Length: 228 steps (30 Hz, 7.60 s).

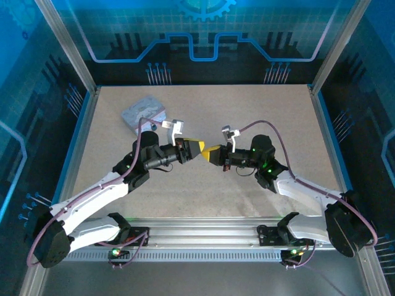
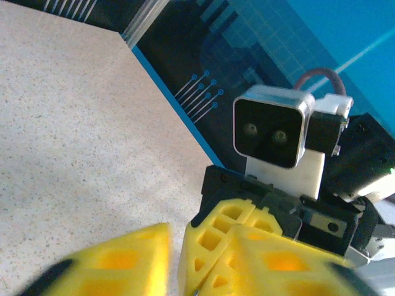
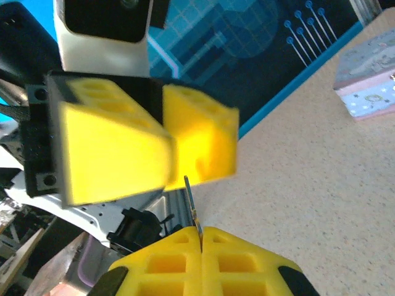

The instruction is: Unlock the padlock with the key

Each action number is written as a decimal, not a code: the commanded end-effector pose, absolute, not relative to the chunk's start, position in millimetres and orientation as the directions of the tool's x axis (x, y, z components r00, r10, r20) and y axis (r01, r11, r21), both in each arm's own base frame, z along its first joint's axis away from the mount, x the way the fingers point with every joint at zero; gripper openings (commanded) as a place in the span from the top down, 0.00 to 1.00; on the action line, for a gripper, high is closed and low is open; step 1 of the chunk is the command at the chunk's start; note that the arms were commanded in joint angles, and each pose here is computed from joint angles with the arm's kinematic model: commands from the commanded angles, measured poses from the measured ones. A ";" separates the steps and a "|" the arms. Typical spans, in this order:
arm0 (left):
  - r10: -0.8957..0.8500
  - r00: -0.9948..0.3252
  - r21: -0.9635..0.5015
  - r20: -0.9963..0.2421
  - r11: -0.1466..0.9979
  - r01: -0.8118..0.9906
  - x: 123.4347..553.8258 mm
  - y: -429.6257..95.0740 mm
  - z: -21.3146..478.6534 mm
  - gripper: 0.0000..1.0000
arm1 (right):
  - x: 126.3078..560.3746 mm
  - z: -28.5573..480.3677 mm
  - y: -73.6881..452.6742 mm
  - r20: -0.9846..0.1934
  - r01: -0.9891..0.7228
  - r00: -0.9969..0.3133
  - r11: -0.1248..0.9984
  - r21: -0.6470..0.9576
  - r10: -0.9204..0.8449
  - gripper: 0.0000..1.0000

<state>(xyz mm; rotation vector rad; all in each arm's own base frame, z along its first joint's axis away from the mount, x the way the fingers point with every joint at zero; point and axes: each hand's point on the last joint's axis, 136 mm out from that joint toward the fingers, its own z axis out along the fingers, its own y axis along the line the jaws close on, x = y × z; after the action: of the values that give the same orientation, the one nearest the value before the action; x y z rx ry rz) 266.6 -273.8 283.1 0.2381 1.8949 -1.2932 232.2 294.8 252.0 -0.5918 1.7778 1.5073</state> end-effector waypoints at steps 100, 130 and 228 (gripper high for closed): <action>0.084 -0.892 -0.193 -0.444 0.963 0.187 336.2 -239.2 52.4 0.01 | 229.3 170.7 161.7 -0.623 -0.360 -0.759 0.674 0.645 0.190 0.97; 0.098 -0.832 -0.399 -0.545 0.843 0.361 303.4 -325.0 127.7 0.01 | 226.6 180.6 147.1 -0.622 -0.333 -0.757 0.701 0.631 0.200 0.97; 0.010 -0.773 -0.519 -0.634 0.735 0.436 313.5 -250.1 41.5 0.41 | 318.4 75.4 277.2 -0.395 -0.311 -0.919 0.608 0.730 0.005 0.97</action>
<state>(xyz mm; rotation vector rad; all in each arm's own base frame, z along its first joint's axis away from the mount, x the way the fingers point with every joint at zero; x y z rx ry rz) 315.8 -233.6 32.0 0.2892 2.3411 -0.7960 320.4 286.1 97.3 -0.2860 2.3898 1.2697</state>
